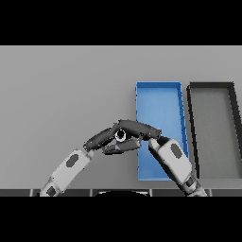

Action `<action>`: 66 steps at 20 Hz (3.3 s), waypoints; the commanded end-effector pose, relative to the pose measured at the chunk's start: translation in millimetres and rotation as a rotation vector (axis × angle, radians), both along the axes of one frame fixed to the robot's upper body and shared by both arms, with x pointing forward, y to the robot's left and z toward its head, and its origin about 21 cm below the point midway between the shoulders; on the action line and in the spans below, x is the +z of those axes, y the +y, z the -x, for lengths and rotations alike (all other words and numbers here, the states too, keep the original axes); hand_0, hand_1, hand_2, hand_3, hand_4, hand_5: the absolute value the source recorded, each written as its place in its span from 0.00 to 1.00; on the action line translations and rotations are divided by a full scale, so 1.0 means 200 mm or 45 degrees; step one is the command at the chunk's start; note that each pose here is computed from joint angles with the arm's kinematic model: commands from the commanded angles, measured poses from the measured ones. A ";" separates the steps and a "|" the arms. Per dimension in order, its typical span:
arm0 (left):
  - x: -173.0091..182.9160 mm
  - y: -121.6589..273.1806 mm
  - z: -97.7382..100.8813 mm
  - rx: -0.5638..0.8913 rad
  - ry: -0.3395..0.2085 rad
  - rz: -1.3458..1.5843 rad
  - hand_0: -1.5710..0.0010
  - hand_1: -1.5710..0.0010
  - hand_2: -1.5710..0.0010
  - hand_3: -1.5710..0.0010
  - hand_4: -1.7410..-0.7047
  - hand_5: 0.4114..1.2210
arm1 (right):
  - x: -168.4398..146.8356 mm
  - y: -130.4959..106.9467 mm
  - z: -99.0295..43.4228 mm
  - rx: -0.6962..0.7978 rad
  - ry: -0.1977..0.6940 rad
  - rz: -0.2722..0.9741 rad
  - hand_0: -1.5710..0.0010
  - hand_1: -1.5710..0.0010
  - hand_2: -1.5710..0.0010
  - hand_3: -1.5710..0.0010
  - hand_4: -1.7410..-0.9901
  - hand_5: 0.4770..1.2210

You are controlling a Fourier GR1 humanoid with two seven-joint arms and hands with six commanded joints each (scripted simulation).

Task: Pick up the blue pipe and place it into the blue bin.

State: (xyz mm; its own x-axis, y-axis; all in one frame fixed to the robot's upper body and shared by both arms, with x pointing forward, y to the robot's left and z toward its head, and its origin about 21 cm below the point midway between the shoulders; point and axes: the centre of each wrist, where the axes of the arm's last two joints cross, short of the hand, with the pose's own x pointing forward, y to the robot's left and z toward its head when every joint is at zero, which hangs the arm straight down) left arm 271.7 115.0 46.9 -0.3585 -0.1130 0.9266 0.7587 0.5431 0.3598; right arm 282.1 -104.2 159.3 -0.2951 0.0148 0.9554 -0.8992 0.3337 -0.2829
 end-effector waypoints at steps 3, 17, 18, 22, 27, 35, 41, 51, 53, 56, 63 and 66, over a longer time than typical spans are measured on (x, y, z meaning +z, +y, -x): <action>-0.01 0.01 0.02 -0.009 -0.032 -0.022 0.81 0.82 0.84 0.82 0.68 0.75 | 0.01 0.00 0.01 0.025 -0.002 -0.017 0.01 0.01 0.00 0.01 0.33 0.99; -0.03 0.02 0.00 0.128 0.120 -0.173 0.99 0.99 0.99 0.99 0.81 0.18 | 0.06 0.00 0.01 0.007 0.017 -0.118 0.00 0.00 0.00 0.00 0.33 1.00; -0.03 0.01 0.01 0.125 0.126 -0.165 0.99 0.99 0.99 0.99 0.81 0.17 | 0.08 0.00 -0.01 0.011 0.062 -0.136 0.00 0.00 0.00 0.00 0.33 1.00; -0.04 0.00 0.01 0.124 0.158 -0.180 1.00 1.00 1.00 1.00 0.80 0.13 | 0.26 -0.06 -0.04 0.017 0.167 -0.190 0.00 0.00 0.00 0.00 0.14 1.00; -0.03 -0.01 0.03 0.112 0.161 -0.180 1.00 1.00 1.00 1.00 0.80 0.11 | 0.59 -0.14 -0.10 -0.002 0.216 -0.388 0.00 0.00 0.00 0.00 0.04 0.89; -0.03 0.04 0.04 0.106 0.149 -0.168 1.00 1.00 1.00 1.00 0.80 0.10 | 0.88 -0.37 -0.37 -0.484 0.086 -0.489 0.00 0.00 0.00 0.00 0.01 0.88; -0.03 0.03 0.02 0.119 0.160 -0.179 1.00 1.00 1.00 1.00 0.81 0.10 | 0.56 -0.61 -0.55 -0.862 0.308 -0.333 0.00 0.00 0.00 0.00 0.00 0.86; -0.04 0.03 0.05 0.115 0.171 -0.165 1.00 1.00 1.00 1.00 0.83 0.06 | -0.06 -0.75 -0.45 -1.155 0.766 0.025 0.00 0.00 0.00 0.00 0.06 0.87; -0.04 0.02 0.04 0.126 0.172 -0.166 1.00 1.00 1.00 1.00 0.83 0.06 | -0.17 -0.78 -0.41 -1.160 0.829 0.120 0.00 0.00 0.00 0.00 0.16 0.87; -0.04 0.04 0.05 0.127 0.175 -0.171 1.00 1.00 1.00 1.00 0.83 0.05 | -0.29 -0.78 -0.39 -1.195 0.961 0.293 0.00 0.07 0.11 0.29 0.26 0.88; -0.03 0.03 0.04 0.136 0.190 -0.170 1.00 1.00 1.00 1.00 0.82 0.05 | -0.35 -0.74 -0.39 -1.142 1.065 0.605 0.78 0.81 0.81 0.85 0.71 0.74; -0.02 0.03 0.04 0.128 0.176 -0.160 1.00 1.00 1.00 1.00 0.82 0.05 | -0.38 -0.72 -0.37 -1.131 0.944 0.744 0.89 0.90 0.90 0.92 0.79 0.55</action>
State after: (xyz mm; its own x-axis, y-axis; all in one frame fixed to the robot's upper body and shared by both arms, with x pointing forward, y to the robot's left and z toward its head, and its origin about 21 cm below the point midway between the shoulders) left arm 264.0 120.5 42.0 -0.2103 -0.2597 0.9425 0.7499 0.5757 0.3259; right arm 356.9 -247.4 82.4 0.6256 0.3995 0.6701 -0.4393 0.8902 -0.1206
